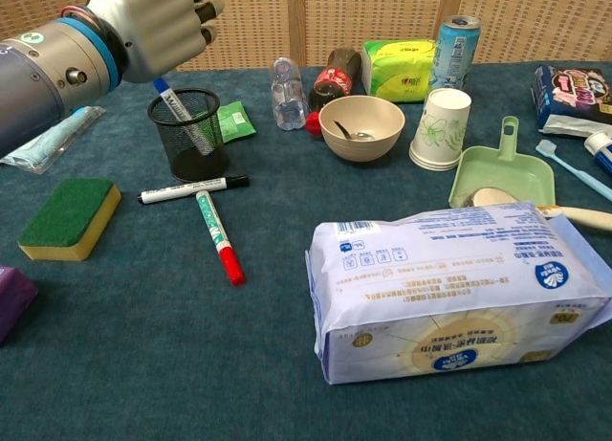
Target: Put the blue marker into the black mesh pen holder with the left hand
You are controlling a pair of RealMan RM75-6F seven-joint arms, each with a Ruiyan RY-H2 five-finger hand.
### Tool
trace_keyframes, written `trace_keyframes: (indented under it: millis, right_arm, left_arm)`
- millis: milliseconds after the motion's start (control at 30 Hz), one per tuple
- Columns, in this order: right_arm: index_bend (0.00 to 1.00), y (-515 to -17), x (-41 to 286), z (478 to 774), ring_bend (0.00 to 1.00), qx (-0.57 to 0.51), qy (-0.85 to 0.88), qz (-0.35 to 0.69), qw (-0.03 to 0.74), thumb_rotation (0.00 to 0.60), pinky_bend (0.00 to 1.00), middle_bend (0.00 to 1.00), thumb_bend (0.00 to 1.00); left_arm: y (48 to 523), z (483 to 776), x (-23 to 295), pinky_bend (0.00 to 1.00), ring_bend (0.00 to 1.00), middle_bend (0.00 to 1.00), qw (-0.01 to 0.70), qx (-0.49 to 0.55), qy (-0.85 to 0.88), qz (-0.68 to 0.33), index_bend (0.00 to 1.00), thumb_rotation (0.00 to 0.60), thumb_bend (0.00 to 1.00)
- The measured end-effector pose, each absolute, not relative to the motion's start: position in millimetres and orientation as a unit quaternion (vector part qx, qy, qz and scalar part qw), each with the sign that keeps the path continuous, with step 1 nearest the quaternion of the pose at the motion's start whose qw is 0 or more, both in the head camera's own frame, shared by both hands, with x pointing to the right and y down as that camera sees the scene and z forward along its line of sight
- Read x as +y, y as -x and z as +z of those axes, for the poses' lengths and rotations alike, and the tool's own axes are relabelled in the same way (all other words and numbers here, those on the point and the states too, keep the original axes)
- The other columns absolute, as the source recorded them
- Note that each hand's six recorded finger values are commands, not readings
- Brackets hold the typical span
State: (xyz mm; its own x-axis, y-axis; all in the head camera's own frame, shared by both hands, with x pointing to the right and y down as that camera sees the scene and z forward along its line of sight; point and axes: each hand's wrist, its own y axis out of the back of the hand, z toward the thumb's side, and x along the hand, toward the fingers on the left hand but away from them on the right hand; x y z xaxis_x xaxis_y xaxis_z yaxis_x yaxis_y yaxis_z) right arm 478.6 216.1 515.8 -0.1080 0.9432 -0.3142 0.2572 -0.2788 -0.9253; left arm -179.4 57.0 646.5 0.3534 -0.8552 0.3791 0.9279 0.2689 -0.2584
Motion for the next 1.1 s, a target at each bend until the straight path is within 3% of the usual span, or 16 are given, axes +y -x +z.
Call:
trace_keyframes:
  millis: [233, 533, 667, 800, 1100]
  right_arm:
    - [0.0, -479.0, 216.7, 515.2, 0.0, -0.508, 0.589, 0.542, 0.318, 0.6, 0.0, 0.0, 0.0]
    - [0.0, -478.0, 217.7, 516.2, 0.0, -0.505, 0.589, 0.544, 0.32, 0.6, 0.0, 0.0, 0.0]
    - [0.0, -474.2, 218.6, 517.0, 0.0, -0.499, 0.591, 0.545, 0.324, 0.6, 0.0, 0.0, 0.0]
    - [0.0, -468.7, 219.7, 519.5, 0.0, -0.49, 0.593, 0.547, 0.33, 0.6, 0.0, 0.0, 0.0]
    - [0.0, -457.1, 221.1, 526.7, 0.0, -0.466, 0.594, 0.556, 0.348, 0.6, 0.0, 0.0, 0.0]
  left_arm:
    - [177.8, 639.3, 59.7, 0.18, 0.0, 0.0, 0.783, -0.056, 0.242, -0.57, 0.0, 0.6, 0.39]
    - [203.3, 599.6, 44.8, 0.16, 0.0, 0.0, 0.717, 0.088, 0.381, -0.577, 0.0, 0.6, 0.39]
    - [244.0, 571.3, 32.6, 0.13, 0.0, 0.0, 0.675, 0.163, 0.427, -0.579, 0.0, 0.6, 0.34]
    - [289.2, 547.2, 32.7, 0.11, 0.0, 0.0, 0.64, 0.22, 0.46, -0.576, 0.0, 0.6, 0.21]
    - [378.1, 524.6, 79.5, 0.09, 0.0, 0.0, 0.538, 0.326, 0.538, -0.561, 0.0, 0.6, 0.2]
